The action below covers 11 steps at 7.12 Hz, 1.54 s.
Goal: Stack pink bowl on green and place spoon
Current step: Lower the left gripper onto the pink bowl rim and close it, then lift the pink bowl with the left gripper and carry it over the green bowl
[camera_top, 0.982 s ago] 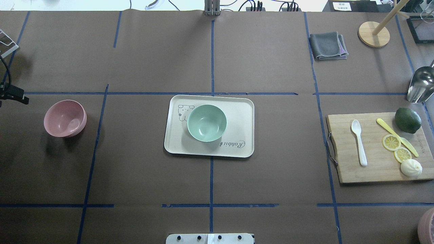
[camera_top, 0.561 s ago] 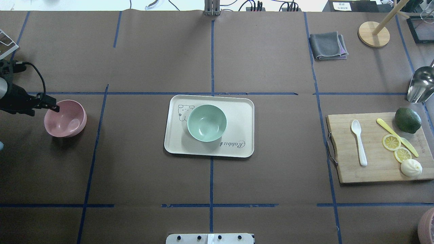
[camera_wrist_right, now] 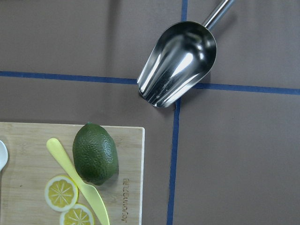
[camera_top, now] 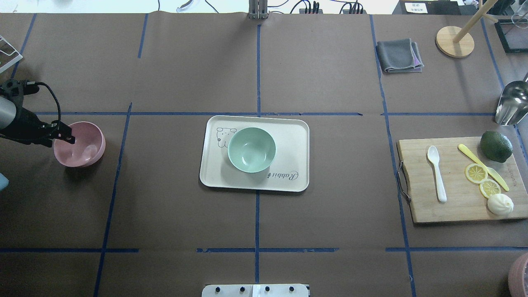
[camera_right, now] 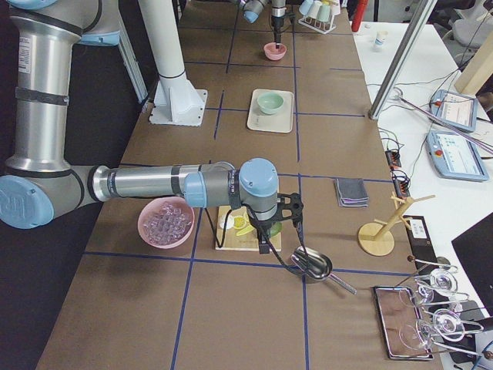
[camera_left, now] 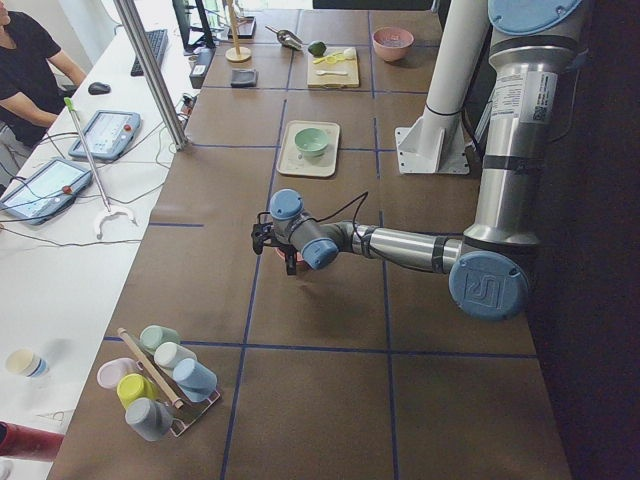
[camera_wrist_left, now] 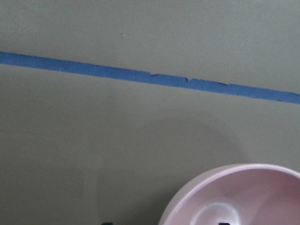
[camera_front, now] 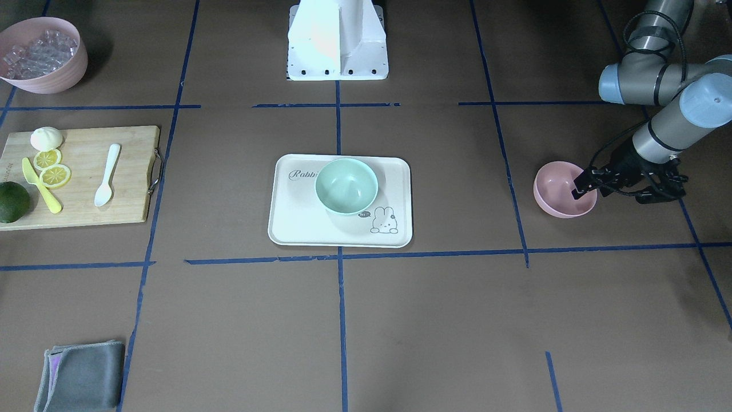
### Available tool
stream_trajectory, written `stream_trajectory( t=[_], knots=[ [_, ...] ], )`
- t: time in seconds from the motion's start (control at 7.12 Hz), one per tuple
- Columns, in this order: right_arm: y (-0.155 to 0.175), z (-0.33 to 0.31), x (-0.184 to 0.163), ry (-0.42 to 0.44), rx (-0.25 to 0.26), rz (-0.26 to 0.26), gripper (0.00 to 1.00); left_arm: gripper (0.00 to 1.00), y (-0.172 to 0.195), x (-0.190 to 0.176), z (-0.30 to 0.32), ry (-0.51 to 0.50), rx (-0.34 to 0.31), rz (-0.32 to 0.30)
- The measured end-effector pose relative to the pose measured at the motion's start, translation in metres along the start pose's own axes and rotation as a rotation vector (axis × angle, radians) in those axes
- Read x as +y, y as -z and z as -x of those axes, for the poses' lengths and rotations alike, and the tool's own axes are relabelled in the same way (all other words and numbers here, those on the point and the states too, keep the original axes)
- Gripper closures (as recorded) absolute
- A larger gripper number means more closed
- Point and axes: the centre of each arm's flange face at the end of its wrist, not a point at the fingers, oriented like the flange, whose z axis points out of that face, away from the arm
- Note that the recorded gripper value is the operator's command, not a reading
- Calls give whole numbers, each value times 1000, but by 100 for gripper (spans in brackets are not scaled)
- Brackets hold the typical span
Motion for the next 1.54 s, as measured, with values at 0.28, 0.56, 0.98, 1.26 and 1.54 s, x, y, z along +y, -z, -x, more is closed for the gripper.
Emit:
stream_trajectory(
  t=[0.28,0.56,0.98,1.26,1.54],
  knots=[
    [2,3,-2,-1,-13,0,0,100,1,5,1,4,21,37],
    [4,8,-7,5,-37,-6,1,100,31,-4,7,59,113,122],
    [10,28,-29,-56,-48,-21,1,100,91,-38,9,151,217,163],
    [-6,74,-39,-136,-62,-13,1,100,121,-55,-42,181,185,142],
    [-22,121,-43,-209,-99,-38,0,100,153,-61,-121,227,108,86]
  ],
)
